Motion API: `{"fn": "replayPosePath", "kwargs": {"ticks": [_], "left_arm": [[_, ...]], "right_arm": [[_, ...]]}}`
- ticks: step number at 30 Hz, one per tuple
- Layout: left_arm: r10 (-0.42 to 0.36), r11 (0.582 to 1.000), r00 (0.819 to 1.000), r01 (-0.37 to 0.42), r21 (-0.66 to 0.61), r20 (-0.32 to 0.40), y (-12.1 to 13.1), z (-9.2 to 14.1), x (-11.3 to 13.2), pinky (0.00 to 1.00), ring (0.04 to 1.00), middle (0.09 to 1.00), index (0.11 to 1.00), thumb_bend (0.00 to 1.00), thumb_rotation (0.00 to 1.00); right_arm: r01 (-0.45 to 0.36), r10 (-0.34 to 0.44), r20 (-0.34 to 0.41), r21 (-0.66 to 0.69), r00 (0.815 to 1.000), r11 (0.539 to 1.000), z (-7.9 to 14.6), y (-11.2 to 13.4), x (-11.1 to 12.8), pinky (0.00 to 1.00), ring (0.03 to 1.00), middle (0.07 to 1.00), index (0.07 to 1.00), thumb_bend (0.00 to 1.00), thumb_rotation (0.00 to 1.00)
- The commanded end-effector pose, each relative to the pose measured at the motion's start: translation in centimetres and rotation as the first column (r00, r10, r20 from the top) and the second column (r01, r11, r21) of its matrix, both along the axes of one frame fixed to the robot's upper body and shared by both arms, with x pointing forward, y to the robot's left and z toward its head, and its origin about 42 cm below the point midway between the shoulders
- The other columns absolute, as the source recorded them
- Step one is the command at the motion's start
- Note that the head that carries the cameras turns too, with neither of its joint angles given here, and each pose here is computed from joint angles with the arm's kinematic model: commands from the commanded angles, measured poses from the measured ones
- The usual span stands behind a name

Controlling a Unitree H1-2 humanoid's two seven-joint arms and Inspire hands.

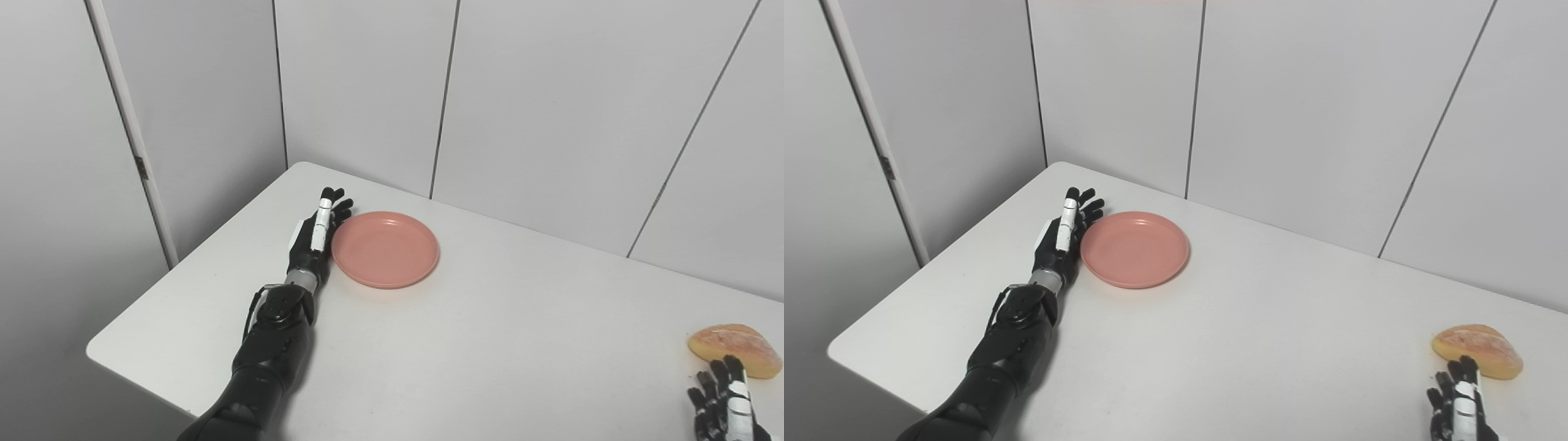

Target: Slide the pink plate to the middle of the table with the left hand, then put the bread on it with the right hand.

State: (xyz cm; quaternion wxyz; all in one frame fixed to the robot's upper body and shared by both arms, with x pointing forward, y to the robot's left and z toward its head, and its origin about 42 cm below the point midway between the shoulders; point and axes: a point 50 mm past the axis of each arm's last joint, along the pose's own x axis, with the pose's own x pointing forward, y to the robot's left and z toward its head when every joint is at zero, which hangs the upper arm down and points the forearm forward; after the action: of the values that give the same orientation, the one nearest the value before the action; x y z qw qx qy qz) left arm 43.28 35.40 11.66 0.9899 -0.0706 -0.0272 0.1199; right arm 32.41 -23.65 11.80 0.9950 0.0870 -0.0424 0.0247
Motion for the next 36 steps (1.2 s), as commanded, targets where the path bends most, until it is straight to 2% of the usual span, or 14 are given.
{"fn": "replayPosePath", "kwargs": {"ticks": [1,7,16,20,27,36], "left_arm": [[-0.031,0.999,0.999,0.03,0.021,0.021,-1.0,1.0,0.8,0.94,0.901,0.868,0.873,0.77,1.0],[-0.066,0.997,0.998,0.065,0.037,0.018,-2.3,0.8,0.9,0.94,0.908,0.869,0.877,0.77,1.0],[-0.107,0.994,0.994,0.106,0.028,0.02,-4.1,0.7,0.9,0.92,0.896,0.869,0.878,0.8,1.0],[-0.123,0.992,0.992,0.123,0.018,0.012,-4.9,0.8,0.8,0.93,0.902,0.873,0.877,0.82,1.0],[-0.145,0.989,0.989,0.144,0.014,0.007,-6.0,1.3,0.4,0.92,0.901,0.87,0.875,0.78,1.0],[-0.174,0.985,0.985,0.174,0.004,-0.006,-6.8,1.8,0.3,0.92,0.894,0.876,0.888,0.76,1.0]], "right_arm": [[-0.007,0.007,0.064,0.003,0.998,1.0,1.8,0.1,1.0,1.0,1.0,1.0,1.0,0.49,0.88],[-0.029,0.028,0.069,0.005,0.997,1.0,1.9,0.3,1.0,1.0,1.0,1.0,1.0,0.42,0.92],[-0.024,0.027,0.072,-0.043,0.997,0.999,1.3,0.1,1.0,1.0,1.0,1.0,1.0,0.42,0.88],[-0.016,0.02,0.08,-0.046,0.997,0.999,0.7,0.1,1.2,1.0,1.0,1.0,1.0,0.44,0.86],[-0.019,0.025,0.099,-0.059,0.995,0.998,0.1,0.6,1.7,1.0,0.993,0.991,0.995,0.48,0.86],[-0.041,0.045,0.1,-0.04,0.994,0.998,-0.2,1.6,2.3,1.0,1.0,1.0,1.0,0.63,0.86]]}}
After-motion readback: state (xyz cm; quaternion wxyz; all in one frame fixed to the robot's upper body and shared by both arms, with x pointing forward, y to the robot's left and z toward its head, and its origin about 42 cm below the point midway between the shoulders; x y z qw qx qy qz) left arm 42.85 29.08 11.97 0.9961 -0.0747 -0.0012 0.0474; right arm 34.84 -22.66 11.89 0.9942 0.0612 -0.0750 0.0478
